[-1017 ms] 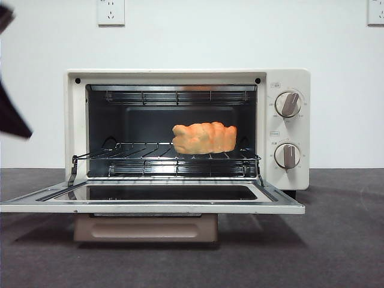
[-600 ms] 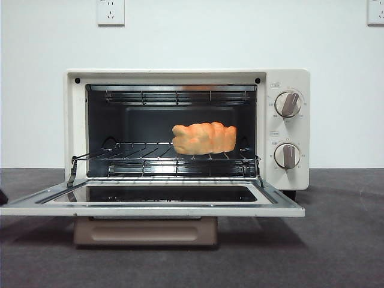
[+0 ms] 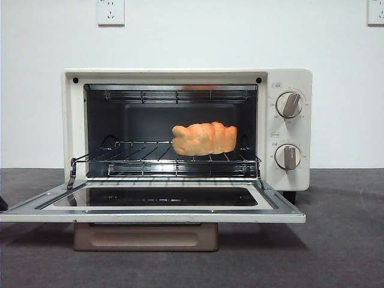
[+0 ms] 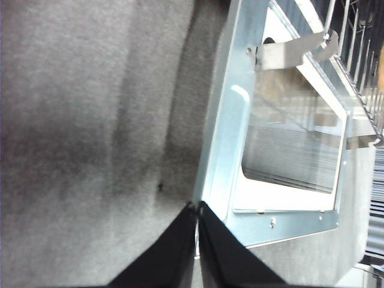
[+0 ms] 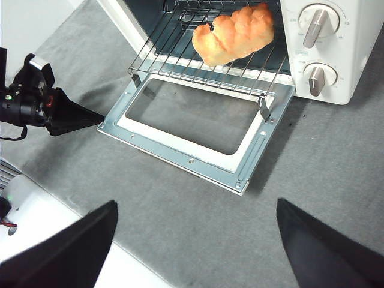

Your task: The left arm flap open the oven, the right arm pick bread and place it into oven, the left arm flap close the oven

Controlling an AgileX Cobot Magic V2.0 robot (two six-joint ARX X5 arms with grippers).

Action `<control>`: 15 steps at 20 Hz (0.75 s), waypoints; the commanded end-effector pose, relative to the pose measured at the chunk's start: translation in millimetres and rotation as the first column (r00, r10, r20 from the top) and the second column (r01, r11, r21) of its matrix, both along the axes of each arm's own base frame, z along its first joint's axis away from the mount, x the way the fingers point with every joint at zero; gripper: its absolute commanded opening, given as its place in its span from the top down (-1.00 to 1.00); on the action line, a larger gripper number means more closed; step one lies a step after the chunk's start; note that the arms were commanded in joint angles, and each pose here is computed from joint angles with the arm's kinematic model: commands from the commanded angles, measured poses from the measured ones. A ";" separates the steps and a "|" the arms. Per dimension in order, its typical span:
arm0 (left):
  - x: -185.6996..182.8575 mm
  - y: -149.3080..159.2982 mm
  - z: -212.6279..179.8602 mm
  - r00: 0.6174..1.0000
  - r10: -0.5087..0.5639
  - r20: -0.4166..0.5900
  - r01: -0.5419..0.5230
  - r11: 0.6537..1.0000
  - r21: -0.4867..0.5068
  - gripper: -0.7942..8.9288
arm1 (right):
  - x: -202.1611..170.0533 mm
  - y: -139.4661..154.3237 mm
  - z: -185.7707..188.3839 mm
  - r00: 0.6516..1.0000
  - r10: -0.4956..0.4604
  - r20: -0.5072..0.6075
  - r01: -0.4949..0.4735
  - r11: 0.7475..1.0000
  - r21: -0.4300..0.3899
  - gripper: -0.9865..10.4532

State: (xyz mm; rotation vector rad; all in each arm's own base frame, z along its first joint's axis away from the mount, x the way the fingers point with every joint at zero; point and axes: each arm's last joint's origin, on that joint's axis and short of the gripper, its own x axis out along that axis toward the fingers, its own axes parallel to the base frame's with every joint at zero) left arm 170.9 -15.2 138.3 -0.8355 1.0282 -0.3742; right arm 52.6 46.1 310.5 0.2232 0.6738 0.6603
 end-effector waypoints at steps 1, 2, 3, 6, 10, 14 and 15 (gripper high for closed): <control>1.1 2.7 -5.6 1.000 0.012 -0.018 -0.013 0.999 -0.050 0.82 | -0.2 0.3 2.7 1.000 -0.003 0.003 0.003 1.000 0.017 0.09; 3.5 3.4 -2.5 1.000 0.008 0.008 -0.008 0.996 -0.092 0.82 | -0.2 0.3 2.7 1.000 -0.005 0.001 0.005 1.000 0.019 0.09; 6.0 4.2 1.3 0.999 0.009 0.035 -0.005 0.991 -0.131 0.82 | -0.2 0.3 2.7 1.000 -0.008 -0.002 0.008 1.000 0.021 0.09; 12.1 4.9 9.7 0.996 0.031 0.084 -0.014 0.979 -0.203 0.82 | -0.3 0.3 2.6 1.000 -0.012 -0.009 0.013 1.000 0.027 0.09; 13.5 6.8 10.5 0.994 0.062 0.092 -0.043 0.981 -0.191 0.82 | -0.2 0.3 2.7 1.000 -0.013 -0.008 0.013 1.000 0.027 0.09; 10.6 10.9 3.7 0.991 0.131 0.038 -0.127 0.986 -0.105 0.82 | -0.2 0.3 2.7 1.000 -0.015 -0.011 0.015 0.999 0.029 0.09; 9.7 11.3 2.2 0.991 0.132 0.029 -0.129 0.987 -0.091 0.82 | -0.2 0.3 2.7 1.000 -0.016 -0.011 0.016 0.999 0.030 0.09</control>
